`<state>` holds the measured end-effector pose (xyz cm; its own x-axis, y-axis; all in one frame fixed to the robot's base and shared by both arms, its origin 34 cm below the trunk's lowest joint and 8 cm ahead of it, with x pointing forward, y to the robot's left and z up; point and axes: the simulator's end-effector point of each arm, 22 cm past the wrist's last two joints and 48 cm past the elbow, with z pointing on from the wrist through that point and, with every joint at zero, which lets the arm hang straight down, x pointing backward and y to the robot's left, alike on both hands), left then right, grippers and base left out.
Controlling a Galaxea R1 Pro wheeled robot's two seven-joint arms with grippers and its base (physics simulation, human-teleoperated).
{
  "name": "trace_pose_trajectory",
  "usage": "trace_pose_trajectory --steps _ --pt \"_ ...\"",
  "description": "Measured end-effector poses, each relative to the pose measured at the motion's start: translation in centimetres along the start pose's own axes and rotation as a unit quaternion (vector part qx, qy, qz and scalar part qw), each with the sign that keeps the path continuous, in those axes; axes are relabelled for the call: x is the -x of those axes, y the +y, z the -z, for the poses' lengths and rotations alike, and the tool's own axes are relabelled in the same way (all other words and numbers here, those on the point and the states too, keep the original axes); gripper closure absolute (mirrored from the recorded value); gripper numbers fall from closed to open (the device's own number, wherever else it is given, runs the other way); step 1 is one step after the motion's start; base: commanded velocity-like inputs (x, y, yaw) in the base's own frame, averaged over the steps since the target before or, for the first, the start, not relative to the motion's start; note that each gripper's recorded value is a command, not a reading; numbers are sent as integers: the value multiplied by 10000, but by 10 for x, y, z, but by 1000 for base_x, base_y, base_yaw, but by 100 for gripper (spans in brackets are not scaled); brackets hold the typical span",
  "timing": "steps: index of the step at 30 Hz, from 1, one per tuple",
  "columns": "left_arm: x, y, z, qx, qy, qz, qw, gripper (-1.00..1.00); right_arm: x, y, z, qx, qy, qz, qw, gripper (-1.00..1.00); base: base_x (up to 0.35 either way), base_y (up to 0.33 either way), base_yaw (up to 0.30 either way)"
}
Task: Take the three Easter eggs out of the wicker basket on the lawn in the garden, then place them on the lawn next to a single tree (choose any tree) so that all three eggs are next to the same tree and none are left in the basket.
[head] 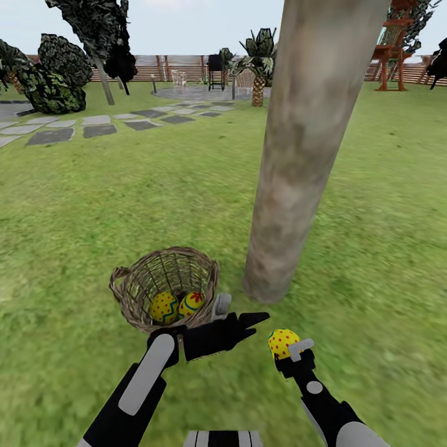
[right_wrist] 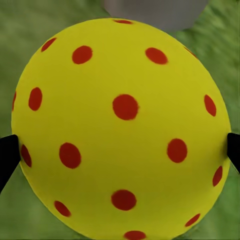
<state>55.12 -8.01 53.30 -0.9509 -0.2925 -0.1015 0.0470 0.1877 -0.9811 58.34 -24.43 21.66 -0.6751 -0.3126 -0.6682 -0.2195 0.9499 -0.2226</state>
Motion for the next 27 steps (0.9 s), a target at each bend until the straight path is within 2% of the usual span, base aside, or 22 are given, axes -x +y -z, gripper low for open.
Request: trace_pose_trajectory --steps 6,10,27 --pt "0 0 0 -3 -1 -2 10000 -100 0 0 0 0 0 0 10000 100 281 0 0" --pt "0 -1 0 -15 -2 2 10000 -100 0 0 0 1 2 0 10000 100 18 0 0" --pt "-3 33 -6 92 68 320 9994 -100 -34 11 -12 97 276 18 9996 100 0 0 0"
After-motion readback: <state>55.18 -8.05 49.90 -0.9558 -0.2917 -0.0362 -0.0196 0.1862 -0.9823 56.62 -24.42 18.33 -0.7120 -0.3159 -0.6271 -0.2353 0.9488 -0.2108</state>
